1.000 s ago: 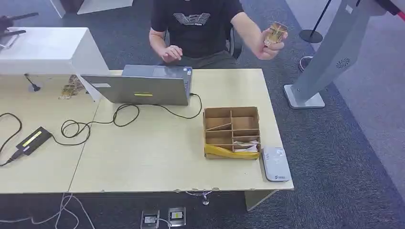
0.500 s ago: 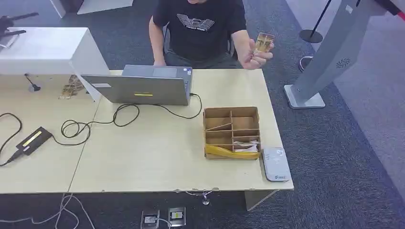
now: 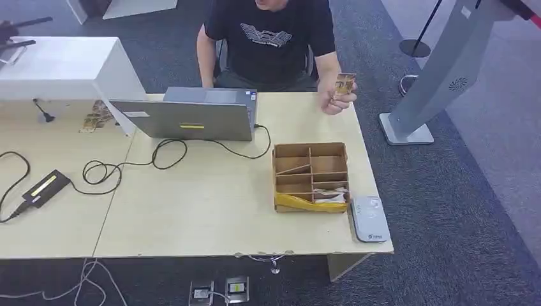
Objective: Pass the card to the sensor for recognition and then transmit it.
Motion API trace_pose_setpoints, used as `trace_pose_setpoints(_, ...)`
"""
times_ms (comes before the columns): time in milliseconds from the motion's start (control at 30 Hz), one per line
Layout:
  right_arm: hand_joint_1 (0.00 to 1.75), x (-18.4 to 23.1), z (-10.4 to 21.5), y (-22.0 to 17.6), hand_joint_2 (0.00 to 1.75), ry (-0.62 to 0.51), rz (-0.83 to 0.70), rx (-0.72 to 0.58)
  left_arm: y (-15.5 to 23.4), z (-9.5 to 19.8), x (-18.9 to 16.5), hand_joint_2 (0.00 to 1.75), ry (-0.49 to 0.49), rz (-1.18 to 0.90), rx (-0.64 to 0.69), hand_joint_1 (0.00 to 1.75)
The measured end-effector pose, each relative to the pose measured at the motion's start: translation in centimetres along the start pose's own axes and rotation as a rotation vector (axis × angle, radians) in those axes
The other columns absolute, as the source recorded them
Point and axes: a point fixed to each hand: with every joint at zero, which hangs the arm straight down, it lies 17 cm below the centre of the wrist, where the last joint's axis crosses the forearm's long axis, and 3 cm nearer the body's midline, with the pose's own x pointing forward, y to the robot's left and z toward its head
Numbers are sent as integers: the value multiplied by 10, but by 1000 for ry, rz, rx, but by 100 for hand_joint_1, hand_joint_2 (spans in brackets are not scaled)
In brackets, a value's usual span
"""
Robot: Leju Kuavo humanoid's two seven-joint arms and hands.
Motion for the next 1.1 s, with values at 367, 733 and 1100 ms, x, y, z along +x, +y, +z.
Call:
trace_pose_setpoints(367, 0, 124, -38, -23, 175, -137, -165, 5, -3, 0, 0, 0, -2, -2, -4, 0)
trace_pose_setpoints(733, 0, 173, -45, -38, 175, -214, -301, 10, -6, 0, 0, 0, -6, -15, -9, 0)
trace_pose_setpoints(1100, 0, 359, -25, -46, 175, -528, -366, 114, -7, 1, -1, 0, -9, -66, -12, 0)
